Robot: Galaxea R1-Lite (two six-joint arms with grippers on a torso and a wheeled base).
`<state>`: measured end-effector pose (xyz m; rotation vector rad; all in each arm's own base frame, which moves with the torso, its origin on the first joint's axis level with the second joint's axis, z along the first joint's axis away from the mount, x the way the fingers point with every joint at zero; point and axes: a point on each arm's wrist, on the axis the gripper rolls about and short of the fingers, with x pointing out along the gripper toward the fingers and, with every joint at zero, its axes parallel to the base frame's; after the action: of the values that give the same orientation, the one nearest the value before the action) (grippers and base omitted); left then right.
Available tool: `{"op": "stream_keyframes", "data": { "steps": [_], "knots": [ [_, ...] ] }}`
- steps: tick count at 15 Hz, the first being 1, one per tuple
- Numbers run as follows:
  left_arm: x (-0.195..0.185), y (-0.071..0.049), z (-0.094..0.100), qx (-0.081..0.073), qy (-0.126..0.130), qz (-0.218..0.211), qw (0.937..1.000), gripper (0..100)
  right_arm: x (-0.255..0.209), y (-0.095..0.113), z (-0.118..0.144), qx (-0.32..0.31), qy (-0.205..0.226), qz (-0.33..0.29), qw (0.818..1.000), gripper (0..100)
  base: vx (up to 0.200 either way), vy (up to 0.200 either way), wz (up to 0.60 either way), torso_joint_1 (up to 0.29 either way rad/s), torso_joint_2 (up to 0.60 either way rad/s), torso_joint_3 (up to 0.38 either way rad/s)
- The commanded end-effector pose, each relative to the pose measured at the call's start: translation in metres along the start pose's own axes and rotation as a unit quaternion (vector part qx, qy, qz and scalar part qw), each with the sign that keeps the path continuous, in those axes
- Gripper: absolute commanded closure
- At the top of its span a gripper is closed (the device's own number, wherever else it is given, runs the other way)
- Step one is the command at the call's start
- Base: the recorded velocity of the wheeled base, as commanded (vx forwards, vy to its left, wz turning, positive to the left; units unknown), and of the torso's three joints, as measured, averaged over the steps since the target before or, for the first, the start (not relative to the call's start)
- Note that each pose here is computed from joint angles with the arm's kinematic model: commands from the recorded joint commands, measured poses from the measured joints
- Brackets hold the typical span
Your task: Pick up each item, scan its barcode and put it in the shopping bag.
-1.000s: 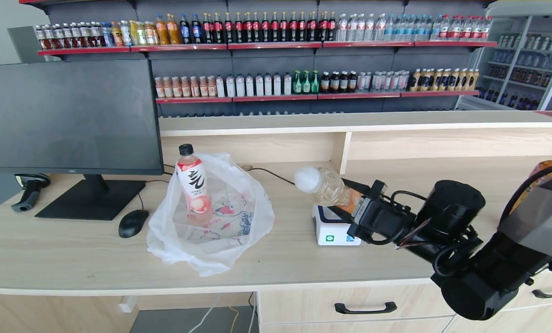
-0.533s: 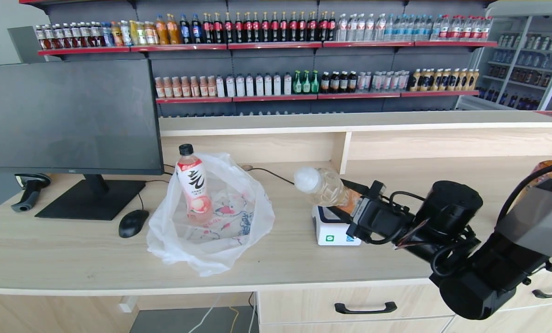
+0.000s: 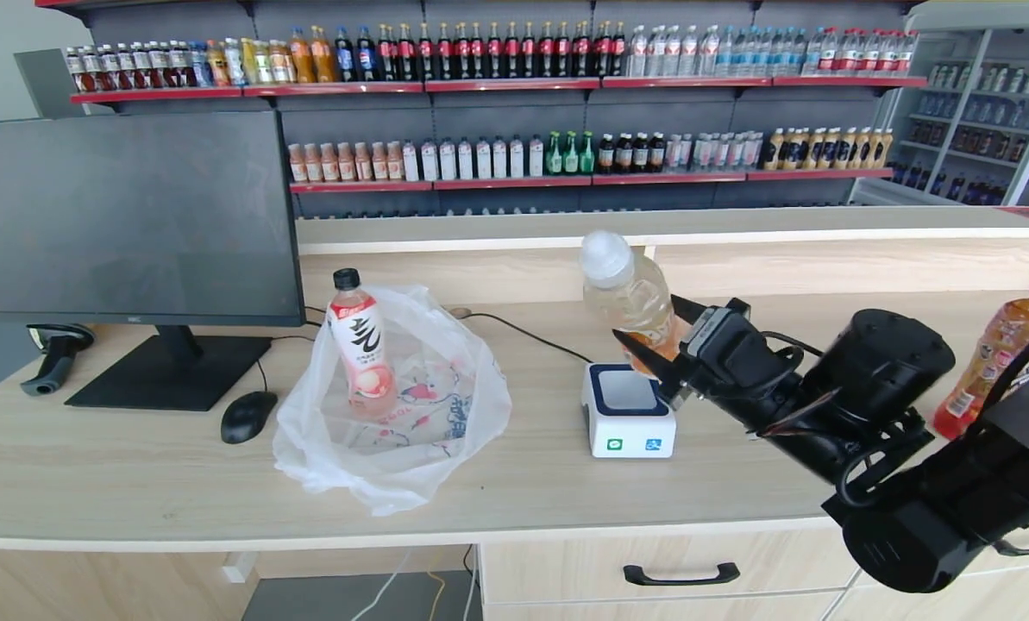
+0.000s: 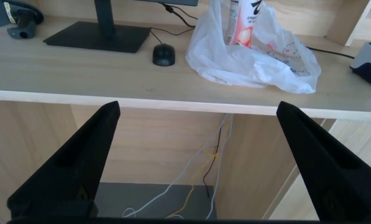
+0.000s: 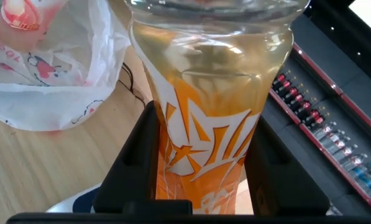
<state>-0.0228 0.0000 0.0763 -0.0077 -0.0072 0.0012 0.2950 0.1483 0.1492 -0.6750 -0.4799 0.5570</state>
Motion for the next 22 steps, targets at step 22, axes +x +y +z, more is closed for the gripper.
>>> {"op": "stream_keyframes", "data": {
  "steps": [22],
  "knots": [
    [0.0, 0.0, 0.0, 0.0, 0.002, 0.001, 1.0, 0, -0.005, 0.011, 0.054, 0.382, 0.033, -0.205, 0.901, 100, 0.0, 0.0, 0.03, 0.0, 0.0, 0.0]
  ]
}}
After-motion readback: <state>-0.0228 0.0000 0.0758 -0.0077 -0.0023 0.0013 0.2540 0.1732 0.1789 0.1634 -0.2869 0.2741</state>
